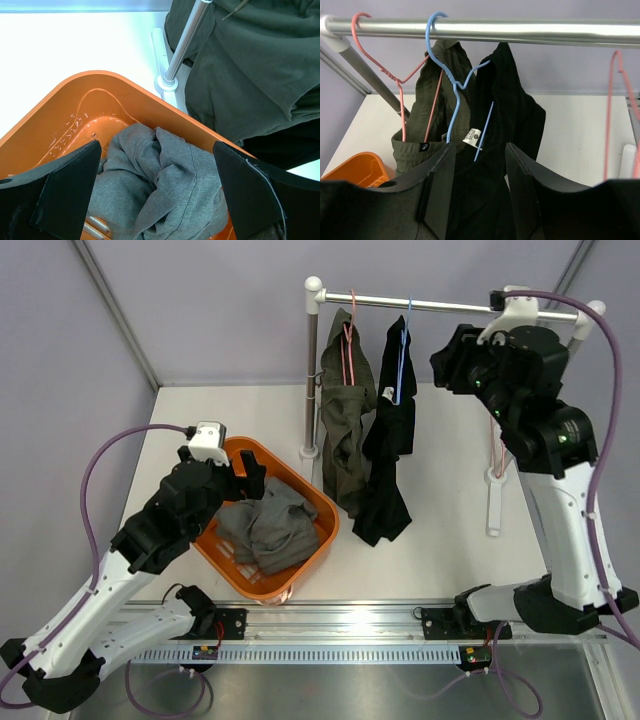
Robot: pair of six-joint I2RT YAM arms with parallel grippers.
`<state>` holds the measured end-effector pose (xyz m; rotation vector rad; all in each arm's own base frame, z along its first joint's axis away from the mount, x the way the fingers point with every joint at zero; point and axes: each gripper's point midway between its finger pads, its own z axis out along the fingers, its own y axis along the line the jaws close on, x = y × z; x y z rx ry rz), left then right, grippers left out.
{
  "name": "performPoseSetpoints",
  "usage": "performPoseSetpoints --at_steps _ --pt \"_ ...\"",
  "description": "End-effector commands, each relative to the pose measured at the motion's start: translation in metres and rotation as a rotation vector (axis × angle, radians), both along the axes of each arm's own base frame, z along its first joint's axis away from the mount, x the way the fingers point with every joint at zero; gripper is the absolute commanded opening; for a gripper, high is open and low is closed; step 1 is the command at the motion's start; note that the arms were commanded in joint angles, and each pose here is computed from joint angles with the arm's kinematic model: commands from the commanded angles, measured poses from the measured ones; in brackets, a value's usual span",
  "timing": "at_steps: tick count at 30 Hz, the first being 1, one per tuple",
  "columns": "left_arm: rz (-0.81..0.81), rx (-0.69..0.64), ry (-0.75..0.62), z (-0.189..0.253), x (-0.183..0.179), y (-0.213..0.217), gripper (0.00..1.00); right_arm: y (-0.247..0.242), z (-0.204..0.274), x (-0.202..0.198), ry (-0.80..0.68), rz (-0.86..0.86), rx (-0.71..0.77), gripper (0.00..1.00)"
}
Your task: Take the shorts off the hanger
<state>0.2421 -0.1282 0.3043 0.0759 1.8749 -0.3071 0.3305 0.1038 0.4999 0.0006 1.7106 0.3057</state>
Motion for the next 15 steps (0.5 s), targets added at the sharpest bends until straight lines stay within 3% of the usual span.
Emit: performPoseSetpoints --at_steps 1,8,15 --pt "0.030 -0.016 -0.049 0.009 0.005 0.004 0.99 0.019 -0.002 0.024 -0.021 -0.022 0.011 0.53" --pt "0.042 -0.010 -0.049 0.007 0.005 0.007 0.99 0.055 -0.013 0.078 -0.032 -0.014 -0.024 0.52" --pt "0.042 -0.005 -0.057 0.005 0.005 0.008 0.99 0.051 -0.021 0.112 -0.072 -0.118 -0.052 0.47"
